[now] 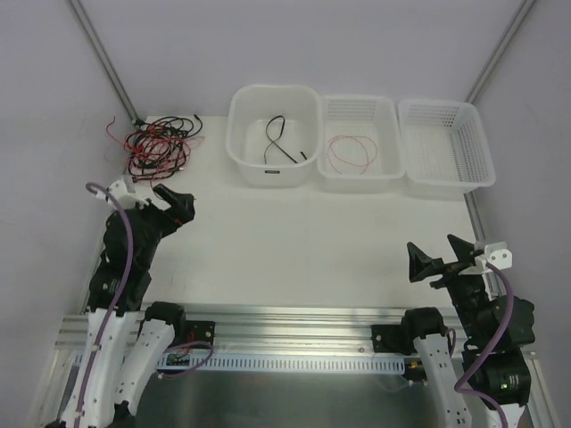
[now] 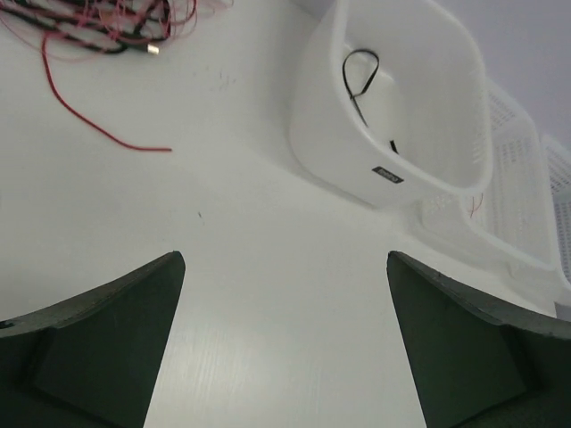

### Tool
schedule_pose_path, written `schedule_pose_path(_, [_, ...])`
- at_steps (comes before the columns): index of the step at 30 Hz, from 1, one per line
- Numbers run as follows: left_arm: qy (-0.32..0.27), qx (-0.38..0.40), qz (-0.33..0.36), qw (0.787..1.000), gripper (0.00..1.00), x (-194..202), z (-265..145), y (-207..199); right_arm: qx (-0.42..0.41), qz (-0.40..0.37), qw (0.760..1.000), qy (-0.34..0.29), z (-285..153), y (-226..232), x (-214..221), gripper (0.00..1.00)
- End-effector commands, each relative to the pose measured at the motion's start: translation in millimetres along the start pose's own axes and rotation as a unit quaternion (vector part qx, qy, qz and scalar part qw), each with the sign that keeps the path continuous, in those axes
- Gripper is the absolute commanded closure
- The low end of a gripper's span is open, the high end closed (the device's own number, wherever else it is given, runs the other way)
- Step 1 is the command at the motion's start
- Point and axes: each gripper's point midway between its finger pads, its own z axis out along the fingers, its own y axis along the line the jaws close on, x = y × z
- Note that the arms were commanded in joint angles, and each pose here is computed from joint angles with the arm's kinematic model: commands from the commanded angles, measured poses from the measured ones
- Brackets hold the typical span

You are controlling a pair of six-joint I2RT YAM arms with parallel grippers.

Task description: Untangle the cables

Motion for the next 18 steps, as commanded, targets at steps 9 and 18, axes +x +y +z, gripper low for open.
schedule_pose_path(9, [0.155,-0.092,-0.208,0.961,0.01,22,137,4,-0.037,0.019,0.999,0.007,5,15,-14,0.03])
schedule_pose_path(18, [0.086,-0.276,-0.282,0.915,0.01,8,227,109,-0.054,0.01,0.998,0.017,6,19,-4,0.03])
